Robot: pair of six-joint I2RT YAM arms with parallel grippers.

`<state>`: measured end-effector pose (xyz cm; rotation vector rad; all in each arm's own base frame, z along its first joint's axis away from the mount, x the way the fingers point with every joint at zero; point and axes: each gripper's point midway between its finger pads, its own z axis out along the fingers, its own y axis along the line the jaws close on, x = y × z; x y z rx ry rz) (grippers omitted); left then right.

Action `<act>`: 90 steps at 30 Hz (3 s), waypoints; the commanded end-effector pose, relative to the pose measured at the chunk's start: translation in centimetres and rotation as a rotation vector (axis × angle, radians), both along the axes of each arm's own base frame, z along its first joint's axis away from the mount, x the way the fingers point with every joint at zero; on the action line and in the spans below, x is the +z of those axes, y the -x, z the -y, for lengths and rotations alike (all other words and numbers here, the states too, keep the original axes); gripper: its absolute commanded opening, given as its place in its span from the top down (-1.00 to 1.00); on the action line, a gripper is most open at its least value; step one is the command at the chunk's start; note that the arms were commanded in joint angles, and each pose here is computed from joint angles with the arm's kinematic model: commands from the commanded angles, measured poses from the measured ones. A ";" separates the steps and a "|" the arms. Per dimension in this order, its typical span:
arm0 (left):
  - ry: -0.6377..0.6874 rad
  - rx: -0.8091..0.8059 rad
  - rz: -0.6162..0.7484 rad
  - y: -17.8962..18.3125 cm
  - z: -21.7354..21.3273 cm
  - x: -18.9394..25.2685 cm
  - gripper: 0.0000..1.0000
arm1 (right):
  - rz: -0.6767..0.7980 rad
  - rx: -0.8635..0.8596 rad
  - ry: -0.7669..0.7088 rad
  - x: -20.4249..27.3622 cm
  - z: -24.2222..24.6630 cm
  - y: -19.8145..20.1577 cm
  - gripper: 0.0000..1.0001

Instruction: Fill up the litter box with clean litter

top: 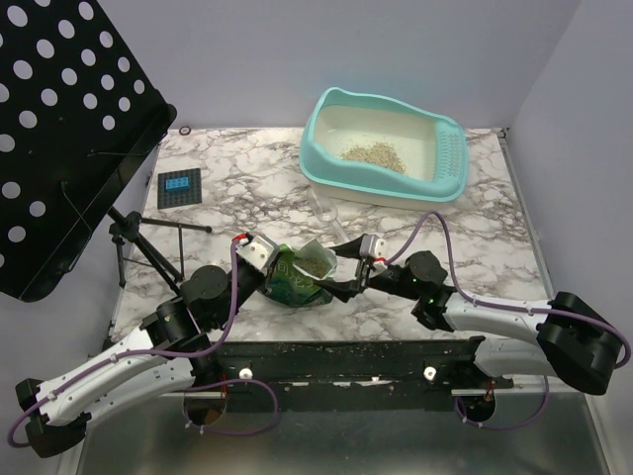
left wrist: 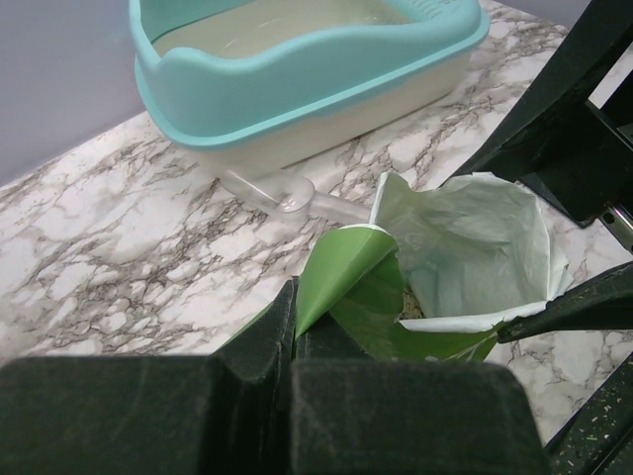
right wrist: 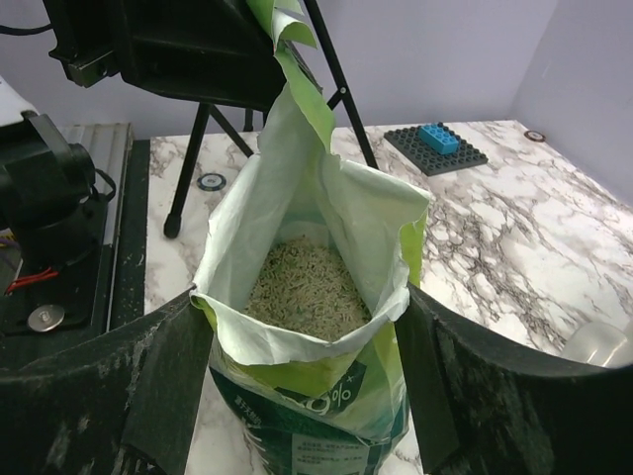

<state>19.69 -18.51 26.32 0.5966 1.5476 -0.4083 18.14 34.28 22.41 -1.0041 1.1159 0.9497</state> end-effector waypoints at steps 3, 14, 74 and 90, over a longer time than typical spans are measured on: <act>0.055 0.015 0.040 -0.1 -0.4 2.0 1.00 | 0.039 0.016 -0.058 1.1 -0.2 0.0 -0.49; 0.074 0.006 0.057 0.0 -0.3 2.2 1.00 | 0.023 -0.090 -0.068 0.9 2.2 -0.8 0.99; 0.519 -0.628 -0.003 -0.5 6.4 1.6 -0.71 | -0.264 -0.158 -0.169 2.7 12.1 1.9 0.99; 0.593 -0.782 -0.177 -1.2 8.0 0.0 -0.27 | -0.272 -0.182 -0.178 2.3 12.4 1.6 0.99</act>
